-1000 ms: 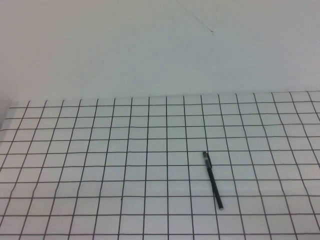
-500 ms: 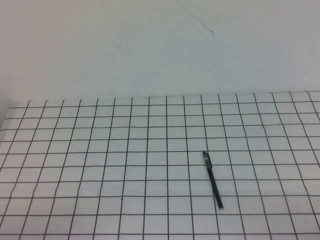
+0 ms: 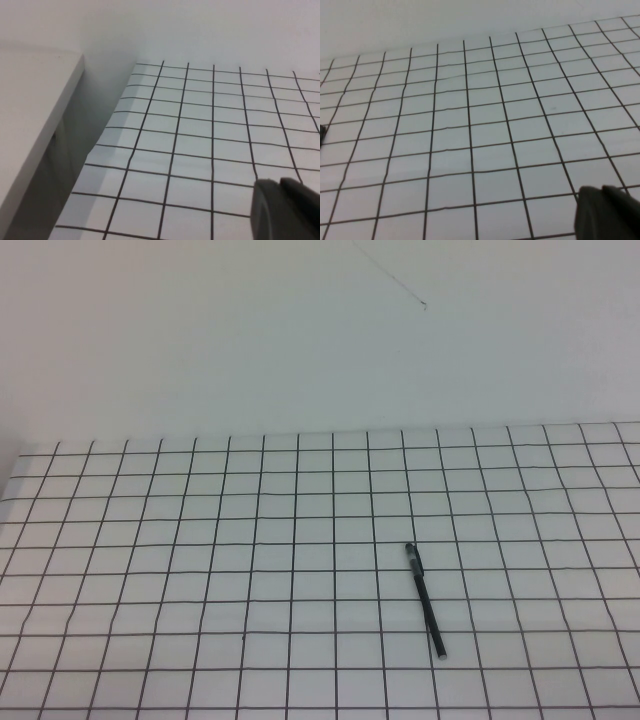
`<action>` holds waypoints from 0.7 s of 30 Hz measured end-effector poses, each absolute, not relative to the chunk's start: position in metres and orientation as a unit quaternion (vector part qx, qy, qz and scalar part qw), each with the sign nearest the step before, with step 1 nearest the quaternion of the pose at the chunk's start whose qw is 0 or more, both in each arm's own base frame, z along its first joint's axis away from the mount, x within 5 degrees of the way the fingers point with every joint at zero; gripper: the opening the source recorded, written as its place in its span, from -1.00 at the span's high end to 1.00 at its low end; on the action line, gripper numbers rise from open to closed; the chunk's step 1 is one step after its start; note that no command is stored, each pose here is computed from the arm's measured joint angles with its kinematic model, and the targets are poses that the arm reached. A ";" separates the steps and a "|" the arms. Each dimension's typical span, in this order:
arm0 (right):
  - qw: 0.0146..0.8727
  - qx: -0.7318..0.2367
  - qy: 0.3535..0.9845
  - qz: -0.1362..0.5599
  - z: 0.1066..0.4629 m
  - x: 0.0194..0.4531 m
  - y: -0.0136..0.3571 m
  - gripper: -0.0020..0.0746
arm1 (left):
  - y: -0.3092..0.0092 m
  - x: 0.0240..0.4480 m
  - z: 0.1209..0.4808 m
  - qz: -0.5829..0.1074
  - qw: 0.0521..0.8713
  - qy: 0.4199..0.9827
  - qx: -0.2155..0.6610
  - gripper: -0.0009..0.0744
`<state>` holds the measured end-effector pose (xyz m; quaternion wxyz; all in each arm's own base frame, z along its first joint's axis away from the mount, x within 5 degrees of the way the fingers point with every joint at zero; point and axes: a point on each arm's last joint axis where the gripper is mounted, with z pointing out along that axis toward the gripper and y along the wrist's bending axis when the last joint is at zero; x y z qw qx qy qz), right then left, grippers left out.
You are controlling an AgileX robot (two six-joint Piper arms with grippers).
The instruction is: Cap the pen
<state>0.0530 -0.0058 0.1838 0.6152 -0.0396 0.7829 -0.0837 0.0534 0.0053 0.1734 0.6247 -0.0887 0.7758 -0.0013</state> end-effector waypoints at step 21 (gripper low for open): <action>0.615 -0.041 0.783 -0.085 0.184 0.053 -0.006 0.95 | 0.001 0.054 0.173 0.005 0.624 0.781 -0.018 0.98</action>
